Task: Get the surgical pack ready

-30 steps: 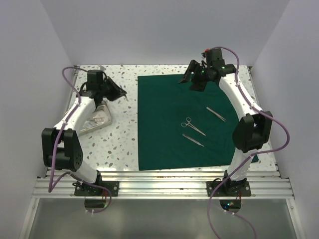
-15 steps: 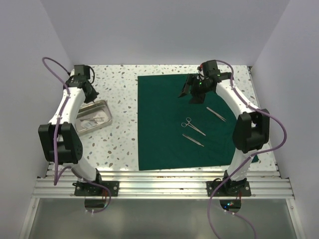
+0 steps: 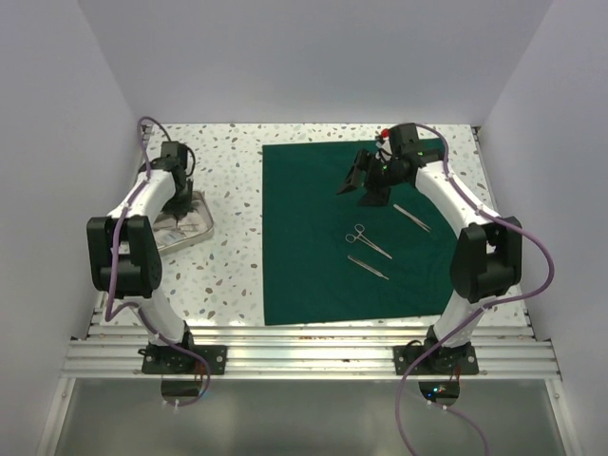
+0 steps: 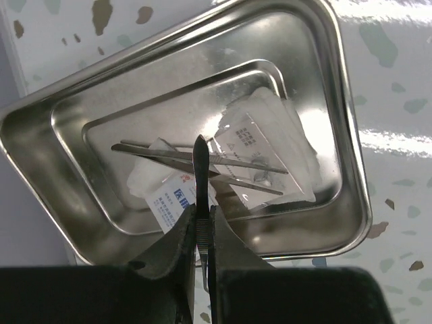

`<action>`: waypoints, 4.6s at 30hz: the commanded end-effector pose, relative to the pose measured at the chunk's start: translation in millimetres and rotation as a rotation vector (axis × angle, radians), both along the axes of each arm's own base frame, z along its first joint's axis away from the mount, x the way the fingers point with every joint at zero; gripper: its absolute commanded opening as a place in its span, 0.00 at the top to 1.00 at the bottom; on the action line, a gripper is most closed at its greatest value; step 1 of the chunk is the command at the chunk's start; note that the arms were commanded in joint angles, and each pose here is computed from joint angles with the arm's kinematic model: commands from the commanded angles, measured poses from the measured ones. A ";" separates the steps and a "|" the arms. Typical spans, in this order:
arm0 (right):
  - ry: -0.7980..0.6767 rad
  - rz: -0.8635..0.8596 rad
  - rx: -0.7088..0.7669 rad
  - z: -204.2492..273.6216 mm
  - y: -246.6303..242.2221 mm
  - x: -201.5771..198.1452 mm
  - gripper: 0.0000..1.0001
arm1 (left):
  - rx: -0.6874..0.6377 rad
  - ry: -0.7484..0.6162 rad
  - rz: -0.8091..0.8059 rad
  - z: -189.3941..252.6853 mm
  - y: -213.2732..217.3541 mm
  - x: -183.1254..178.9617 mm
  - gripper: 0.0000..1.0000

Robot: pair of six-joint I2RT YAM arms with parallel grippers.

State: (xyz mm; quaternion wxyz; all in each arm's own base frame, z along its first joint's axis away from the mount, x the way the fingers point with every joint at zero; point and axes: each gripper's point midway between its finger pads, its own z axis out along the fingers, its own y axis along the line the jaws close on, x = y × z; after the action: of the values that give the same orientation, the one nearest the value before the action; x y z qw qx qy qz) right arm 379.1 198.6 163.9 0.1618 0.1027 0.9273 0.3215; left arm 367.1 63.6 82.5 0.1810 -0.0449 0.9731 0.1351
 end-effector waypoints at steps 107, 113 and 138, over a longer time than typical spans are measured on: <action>0.029 0.024 -0.688 -118.0 -179.7 64.9 0.83 | -0.917 -0.379 -0.109 108.2 -166.7 -11.2 0.03; -0.024 -0.041 -0.640 -83.5 -172.9 67.9 0.99 | -1.027 -0.417 -0.166 122.5 -193.6 -11.3 0.06; -0.238 0.165 0.139 83.0 83.0 -27.5 1.00 | -1.358 -0.338 -0.437 152.6 -361.2 -32.9 0.15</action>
State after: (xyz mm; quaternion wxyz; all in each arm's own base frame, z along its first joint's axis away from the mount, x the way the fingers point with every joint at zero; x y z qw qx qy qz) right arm 355.8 271.3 219.0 0.2243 -0.0092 0.9025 0.3675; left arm 324.4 -287.3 215.3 0.2604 0.0238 0.8090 -0.5265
